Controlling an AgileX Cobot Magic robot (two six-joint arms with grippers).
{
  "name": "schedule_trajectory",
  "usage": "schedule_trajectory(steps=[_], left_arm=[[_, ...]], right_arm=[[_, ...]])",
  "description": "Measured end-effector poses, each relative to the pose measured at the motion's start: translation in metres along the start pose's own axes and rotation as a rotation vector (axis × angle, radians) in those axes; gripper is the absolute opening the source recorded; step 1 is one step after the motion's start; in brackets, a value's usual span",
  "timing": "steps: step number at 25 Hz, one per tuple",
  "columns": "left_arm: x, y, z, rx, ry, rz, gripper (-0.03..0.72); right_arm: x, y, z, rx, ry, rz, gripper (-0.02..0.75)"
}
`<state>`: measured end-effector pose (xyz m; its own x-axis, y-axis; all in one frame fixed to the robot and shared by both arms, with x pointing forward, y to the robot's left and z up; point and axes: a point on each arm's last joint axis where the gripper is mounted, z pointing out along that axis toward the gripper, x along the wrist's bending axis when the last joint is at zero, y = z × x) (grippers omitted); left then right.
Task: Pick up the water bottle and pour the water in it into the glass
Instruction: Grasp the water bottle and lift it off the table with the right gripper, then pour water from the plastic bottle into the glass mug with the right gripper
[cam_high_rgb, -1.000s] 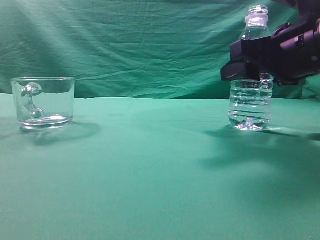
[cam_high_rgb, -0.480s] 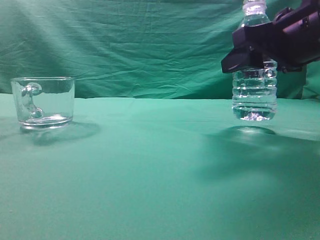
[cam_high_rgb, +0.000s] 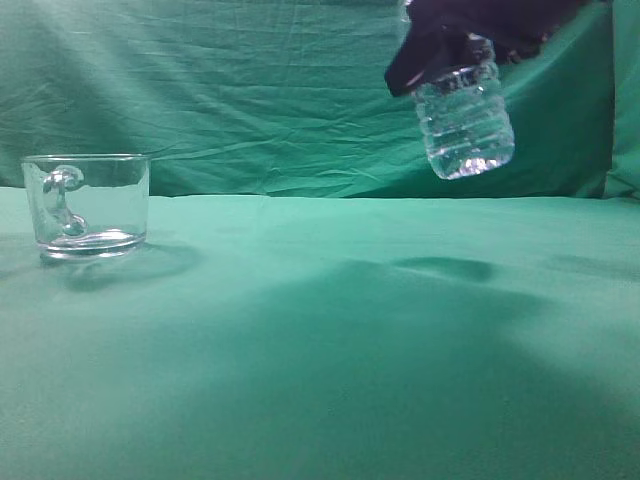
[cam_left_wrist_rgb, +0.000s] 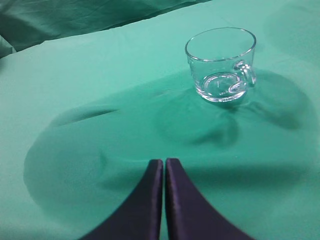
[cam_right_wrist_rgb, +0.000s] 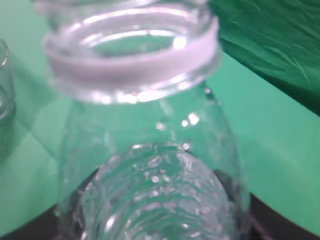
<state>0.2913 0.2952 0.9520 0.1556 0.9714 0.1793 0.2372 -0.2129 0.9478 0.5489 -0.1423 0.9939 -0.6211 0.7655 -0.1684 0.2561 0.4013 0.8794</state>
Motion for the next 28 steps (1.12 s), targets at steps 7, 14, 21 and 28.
schedule_trajectory(steps=[7, 14, 21, 28], left_arm=[[0.0, 0.0, 0.0, 0.0, 0.0, 0.0, 0.0], [0.0, 0.0, 0.0, 0.0, 0.0, 0.0, 0.0], [0.0, 0.0, 0.0, 0.0, 0.0, 0.0, 0.0], [0.0, 0.0, 0.0, 0.0, 0.0, 0.0, 0.0]], right_arm=[[0.037, 0.058, 0.026, 0.011, 0.026, -0.183, 0.433], [0.07, 0.078, 0.079, 0.034, 0.042, -0.316, 0.433], [0.094, 0.074, 0.136, 0.05, 0.042, -0.471, 0.433], [0.096, 0.071, 0.162, 0.044, 0.012, -0.62, 0.433]])
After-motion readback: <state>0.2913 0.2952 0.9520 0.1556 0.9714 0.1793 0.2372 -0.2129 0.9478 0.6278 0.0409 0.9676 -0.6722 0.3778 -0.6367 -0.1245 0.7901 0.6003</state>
